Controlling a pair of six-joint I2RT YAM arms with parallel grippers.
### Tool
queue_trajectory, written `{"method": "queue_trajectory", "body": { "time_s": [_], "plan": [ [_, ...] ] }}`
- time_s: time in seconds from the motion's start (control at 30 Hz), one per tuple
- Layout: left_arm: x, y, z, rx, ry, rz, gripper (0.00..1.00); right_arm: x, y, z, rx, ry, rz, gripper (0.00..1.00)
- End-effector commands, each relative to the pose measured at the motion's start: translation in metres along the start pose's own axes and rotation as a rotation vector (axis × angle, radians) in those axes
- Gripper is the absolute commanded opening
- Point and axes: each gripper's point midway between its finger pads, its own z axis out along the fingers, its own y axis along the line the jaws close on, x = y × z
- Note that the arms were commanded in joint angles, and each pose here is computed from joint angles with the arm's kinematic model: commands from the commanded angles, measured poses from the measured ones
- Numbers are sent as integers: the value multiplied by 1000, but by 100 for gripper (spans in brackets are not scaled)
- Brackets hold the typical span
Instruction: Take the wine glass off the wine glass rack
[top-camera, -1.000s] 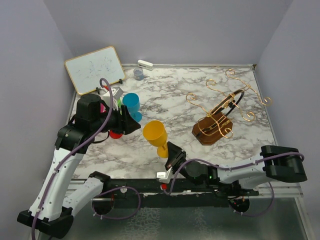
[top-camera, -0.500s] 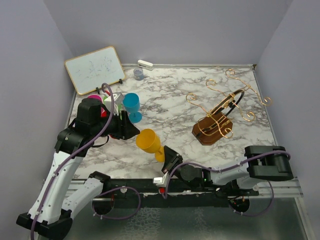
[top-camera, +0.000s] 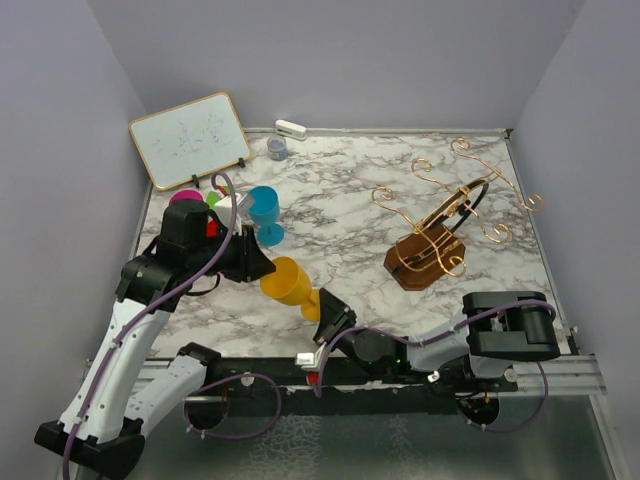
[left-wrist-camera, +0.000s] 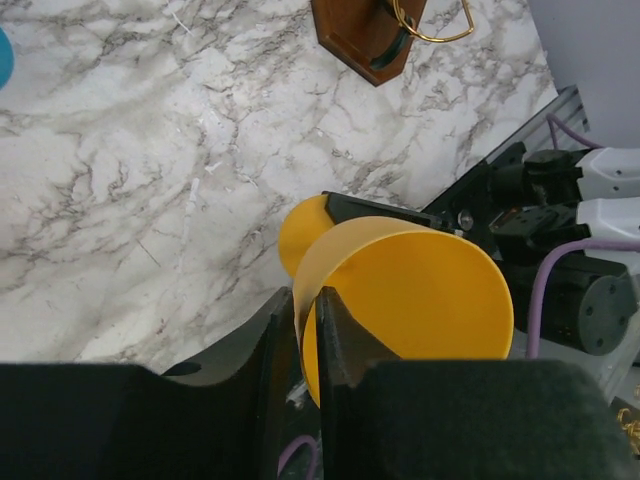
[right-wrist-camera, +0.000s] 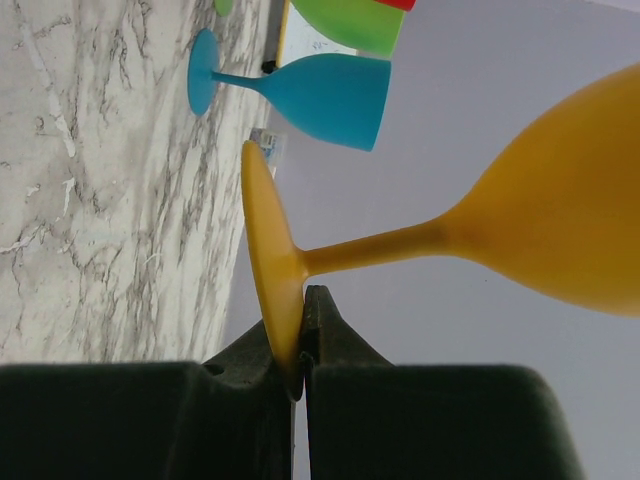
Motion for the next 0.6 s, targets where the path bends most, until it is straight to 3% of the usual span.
{"method": "queue_trajectory", "body": {
  "time_s": [0.0,0.03,0.2,0.23,0.33,0.37,0.43,0.57],
  "plan": [
    [8,4,5,2,42,12,6,1,-27,0,95,15,100,2],
    [9,5,6,-1,49,12,0,1,-28,-1,95,16,103,2],
    [8,8,8,-6,44,18,0,5,-26,-3,79,25,121,6],
    [6,9,8,-14,37,21,0,6,-25,-3,70,32,134,13],
    [-3,19,7,-83,0,29,0,7,-11,-4,13,51,168,48],
    [-7,23,7,-112,-11,31,0,7,-6,-4,-11,49,178,53],
    [-15,29,4,-156,-32,45,0,6,7,-7,-67,42,196,59],
    [-34,34,-2,-212,-89,73,0,2,29,-14,-172,23,239,59]
  ]
}}
